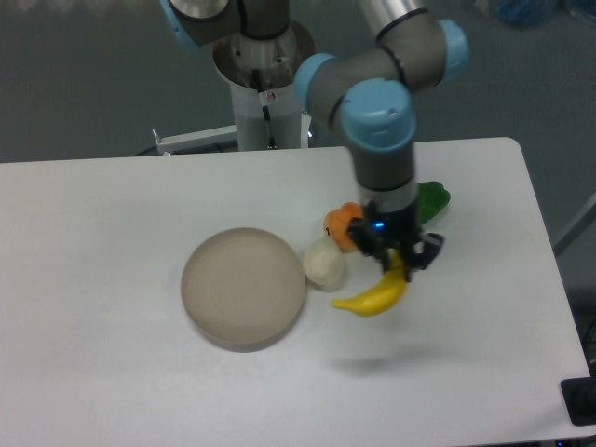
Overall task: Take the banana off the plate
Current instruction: 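Lift the held banana up and away from the plate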
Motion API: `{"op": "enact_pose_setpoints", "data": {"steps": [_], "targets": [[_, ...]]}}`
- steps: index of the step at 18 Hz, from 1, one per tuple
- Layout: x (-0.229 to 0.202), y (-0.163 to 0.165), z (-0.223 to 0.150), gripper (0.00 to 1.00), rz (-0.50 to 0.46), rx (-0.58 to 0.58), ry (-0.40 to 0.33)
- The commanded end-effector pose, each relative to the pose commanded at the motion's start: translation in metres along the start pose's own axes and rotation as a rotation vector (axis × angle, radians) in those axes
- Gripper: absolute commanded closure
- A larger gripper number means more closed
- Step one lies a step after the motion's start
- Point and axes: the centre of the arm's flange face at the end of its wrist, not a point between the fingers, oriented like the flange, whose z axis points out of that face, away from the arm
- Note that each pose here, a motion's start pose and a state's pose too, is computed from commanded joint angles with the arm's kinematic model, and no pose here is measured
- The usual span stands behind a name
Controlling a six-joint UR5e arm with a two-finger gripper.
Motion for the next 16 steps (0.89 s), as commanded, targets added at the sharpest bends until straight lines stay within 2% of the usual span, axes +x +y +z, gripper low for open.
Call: {"op": "enact_pose_setpoints", "data": {"steps": [16], "targets": [[-0.017,-0.006,0.005,0.68,0.008,-0.001,-0.018]]}}
